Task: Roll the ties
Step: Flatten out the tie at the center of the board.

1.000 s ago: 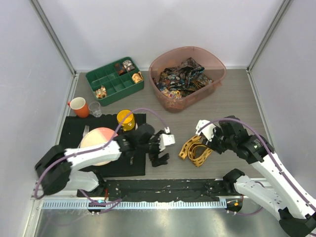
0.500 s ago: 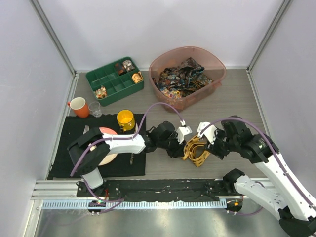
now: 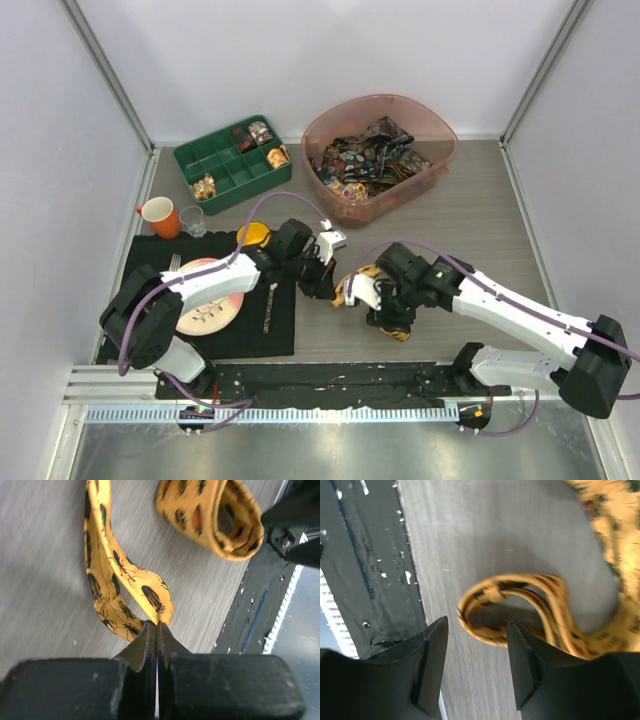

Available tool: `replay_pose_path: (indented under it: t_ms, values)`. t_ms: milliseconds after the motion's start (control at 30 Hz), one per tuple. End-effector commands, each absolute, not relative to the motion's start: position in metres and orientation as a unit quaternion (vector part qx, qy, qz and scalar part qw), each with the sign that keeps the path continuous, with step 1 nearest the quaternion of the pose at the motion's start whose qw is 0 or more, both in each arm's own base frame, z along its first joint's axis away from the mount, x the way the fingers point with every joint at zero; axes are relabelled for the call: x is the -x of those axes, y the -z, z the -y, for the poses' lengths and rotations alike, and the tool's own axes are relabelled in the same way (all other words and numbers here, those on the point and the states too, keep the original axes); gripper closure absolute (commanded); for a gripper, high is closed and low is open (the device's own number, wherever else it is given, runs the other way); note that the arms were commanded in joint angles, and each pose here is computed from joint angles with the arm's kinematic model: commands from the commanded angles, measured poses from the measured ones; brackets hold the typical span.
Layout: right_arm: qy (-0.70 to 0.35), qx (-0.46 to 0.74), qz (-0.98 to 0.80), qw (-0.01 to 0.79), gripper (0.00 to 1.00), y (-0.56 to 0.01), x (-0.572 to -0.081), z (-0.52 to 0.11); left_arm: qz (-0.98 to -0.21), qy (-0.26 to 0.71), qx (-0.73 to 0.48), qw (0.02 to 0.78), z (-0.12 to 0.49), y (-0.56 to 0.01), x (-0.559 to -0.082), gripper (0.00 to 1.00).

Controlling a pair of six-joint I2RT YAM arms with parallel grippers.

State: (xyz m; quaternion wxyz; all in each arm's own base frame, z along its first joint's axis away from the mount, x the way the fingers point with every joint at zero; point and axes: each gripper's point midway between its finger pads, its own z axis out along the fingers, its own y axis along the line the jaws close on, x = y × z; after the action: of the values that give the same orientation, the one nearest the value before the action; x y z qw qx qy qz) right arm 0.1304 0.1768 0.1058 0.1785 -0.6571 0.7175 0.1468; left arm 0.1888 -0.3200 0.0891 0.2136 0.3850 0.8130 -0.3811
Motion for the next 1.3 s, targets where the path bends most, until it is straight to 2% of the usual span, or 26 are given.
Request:
replay_pose_path:
  t_ms: [0, 200, 267, 300, 333, 367, 533, 600, 633, 667, 767, 933, 967, 1000, 1033, 1067, 1100, 1267]
  values:
    - [-0.151, 0.673, -0.7, 0.186, 0.45, -0.088, -0.127, -0.191, -0.827, 0.4, -0.363, 0.154, 0.311, -0.08, -0.177, 0.99]
    - [-0.145, 0.692, -0.686, 0.173, 0.48, -0.066, -0.124, -0.192, -0.839, 0.413, -0.328, 0.132, 0.305, -0.077, -0.186, 1.0]
    - [-0.114, 0.7, -0.684, 0.169, 0.56, -0.059, -0.129, -0.181, -0.842, 0.411, -0.324, 0.129, 0.302, -0.076, -0.188, 1.0]
    - [-0.092, 0.715, -0.675, 0.16, 0.76, -0.053, -0.13, -0.17, -0.844, 0.41, -0.32, 0.131, 0.3, -0.076, -0.191, 1.0]
    - [-0.066, 0.719, -0.675, 0.151, 0.9, -0.051, -0.132, -0.158, -0.844, 0.41, -0.319, 0.131, 0.299, -0.077, -0.192, 1.0]
    - [-0.031, 0.716, -0.681, 0.149, 0.99, -0.05, -0.142, -0.142, -0.847, 0.409, -0.317, 0.125, 0.296, -0.076, -0.191, 1.0]
    - [0.041, 0.718, -0.672, 0.176, 0.99, -0.076, -0.168, -0.067, -0.852, 0.4, -0.313, 0.126, 0.284, -0.08, -0.191, 1.0]
    - [0.087, 0.698, -0.689, 0.174, 0.94, -0.081, -0.178, -0.03, -0.855, 0.395, -0.31, 0.132, 0.278, -0.082, -0.193, 1.0]
    - [0.103, 0.705, -0.678, 0.179, 0.89, -0.086, -0.184, -0.02, -0.856, 0.391, -0.309, 0.134, 0.275, -0.083, -0.193, 1.0]
    - [0.109, 0.702, -0.682, 0.176, 0.79, -0.086, -0.187, -0.011, -0.859, 0.386, -0.308, 0.134, 0.272, -0.082, -0.193, 1.0]
    - [0.106, 0.633, -0.747, 0.172, 0.64, -0.086, -0.205, 0.029, -0.873, 0.366, -0.294, 0.131, 0.256, -0.08, -0.196, 1.0]
    - [0.107, 0.437, -0.877, 0.167, 0.6, -0.111, -0.251, 0.107, -0.875, 0.37, -0.281, 0.136, 0.249, -0.09, -0.196, 1.0]
    - [0.066, 0.411, -0.895, 0.159, 0.59, -0.104, -0.255, 0.105, -0.875, 0.373, -0.28, 0.134, 0.249, -0.091, -0.194, 1.0]
    - [0.053, 0.395, -0.902, 0.169, 0.56, -0.128, -0.262, 0.104, -0.874, 0.375, -0.279, 0.135, 0.25, -0.094, -0.194, 1.0]
    - [0.03, 0.387, -0.905, 0.174, 0.5, -0.135, -0.262, 0.098, -0.874, 0.377, -0.276, 0.135, 0.251, -0.096, -0.194, 1.0]
    - [-0.001, 0.387, -0.9, 0.202, 0.39, -0.149, -0.27, 0.084, -0.873, 0.379, -0.275, 0.135, 0.251, -0.097, -0.195, 1.0]
    - [-0.039, 0.374, -0.906, 0.193, 0.35, -0.151, -0.26, 0.069, -0.873, 0.379, -0.275, 0.137, 0.252, -0.097, -0.196, 1.0]
    - [-0.121, 0.413, -0.884, 0.182, 0.29, -0.161, -0.242, -0.032, -0.873, 0.374, -0.277, 0.143, 0.253, -0.097, -0.202, 1.0]
